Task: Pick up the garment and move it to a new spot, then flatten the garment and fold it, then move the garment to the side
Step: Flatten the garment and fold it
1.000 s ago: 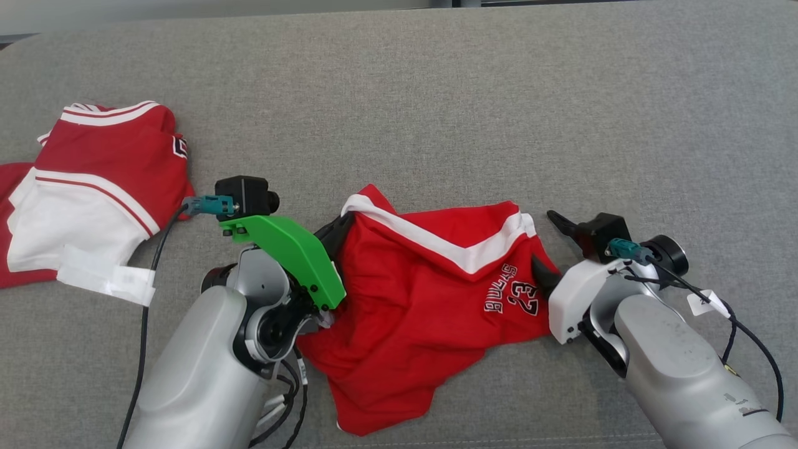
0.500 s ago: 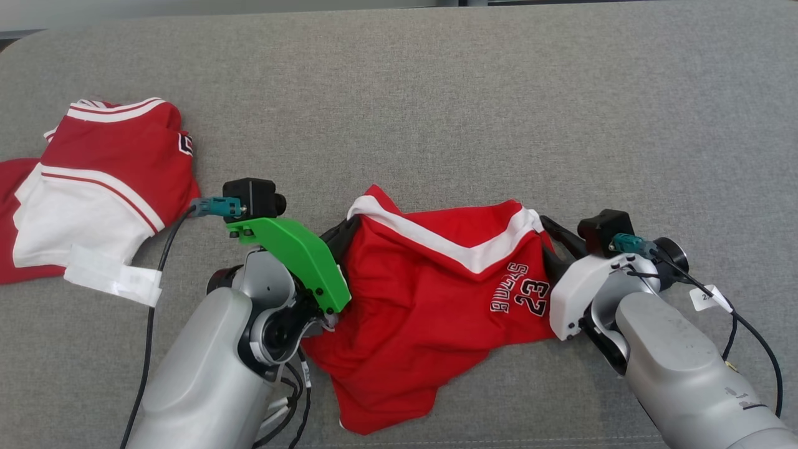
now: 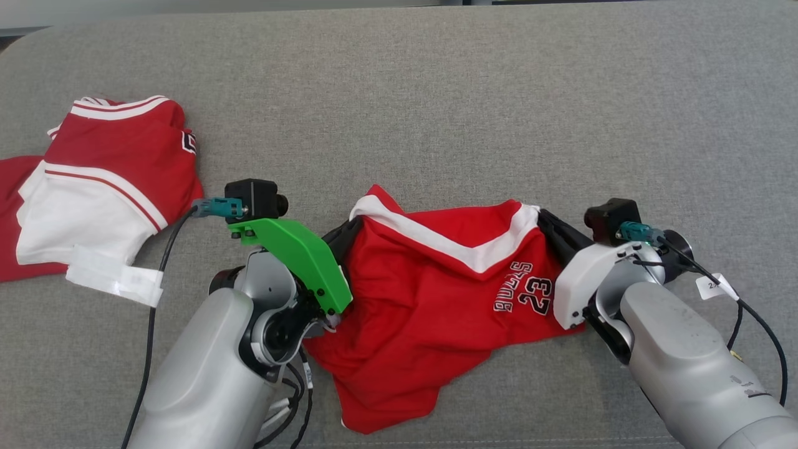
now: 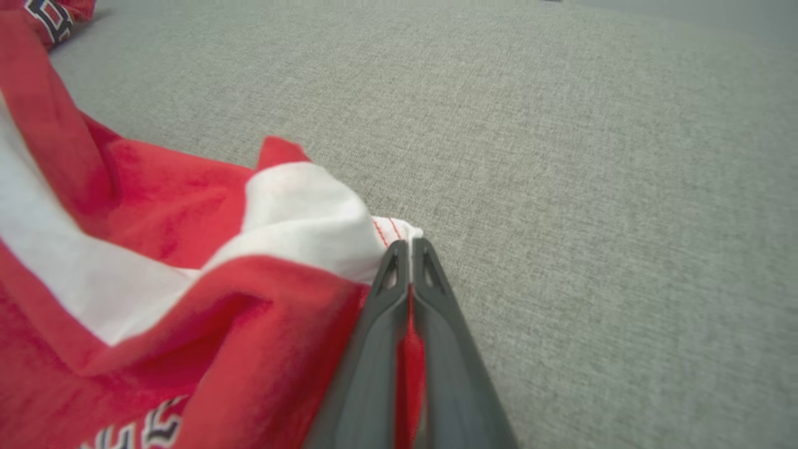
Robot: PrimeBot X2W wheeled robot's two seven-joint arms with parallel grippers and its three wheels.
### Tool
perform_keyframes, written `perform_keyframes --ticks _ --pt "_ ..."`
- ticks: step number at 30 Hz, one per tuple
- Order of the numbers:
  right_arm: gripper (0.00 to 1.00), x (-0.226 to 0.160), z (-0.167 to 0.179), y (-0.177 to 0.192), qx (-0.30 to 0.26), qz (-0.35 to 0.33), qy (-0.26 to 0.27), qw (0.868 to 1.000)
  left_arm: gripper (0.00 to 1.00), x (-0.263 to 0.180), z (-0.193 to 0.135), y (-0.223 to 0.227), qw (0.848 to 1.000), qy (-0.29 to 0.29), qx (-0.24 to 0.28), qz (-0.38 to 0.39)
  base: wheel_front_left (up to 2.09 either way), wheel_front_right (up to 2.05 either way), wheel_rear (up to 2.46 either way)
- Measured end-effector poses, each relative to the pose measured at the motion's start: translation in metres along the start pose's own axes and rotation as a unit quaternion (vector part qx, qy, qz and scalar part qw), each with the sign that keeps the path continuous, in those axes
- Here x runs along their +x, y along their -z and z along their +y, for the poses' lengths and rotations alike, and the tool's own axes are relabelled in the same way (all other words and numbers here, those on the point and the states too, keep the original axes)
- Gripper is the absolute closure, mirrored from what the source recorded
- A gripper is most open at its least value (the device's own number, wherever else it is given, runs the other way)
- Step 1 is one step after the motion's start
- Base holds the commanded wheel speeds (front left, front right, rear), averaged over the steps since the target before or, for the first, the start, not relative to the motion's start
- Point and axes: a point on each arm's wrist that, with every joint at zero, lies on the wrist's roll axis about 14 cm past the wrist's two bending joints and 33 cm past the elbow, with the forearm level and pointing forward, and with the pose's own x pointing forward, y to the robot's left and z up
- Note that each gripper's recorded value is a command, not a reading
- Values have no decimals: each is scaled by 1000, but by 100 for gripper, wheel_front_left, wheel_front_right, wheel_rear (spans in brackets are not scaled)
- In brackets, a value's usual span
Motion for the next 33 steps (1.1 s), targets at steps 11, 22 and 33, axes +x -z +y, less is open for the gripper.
perform_keyframes --ticks 11,22,33 --pt "100 1 -4 -34 14 -47 4 999 100 -2 -4 -13 1000 5 2 -24 0 0 0" --pt "100 -12 -14 -146 -3 -189 -4 982 100 -20 -22 -90 991 24 80 -106 0 0 0" --pt "100 -84 -5 -279 24 -379 -42 924 100 -56 -73 -152 967 64 201 -143 0 0 0"
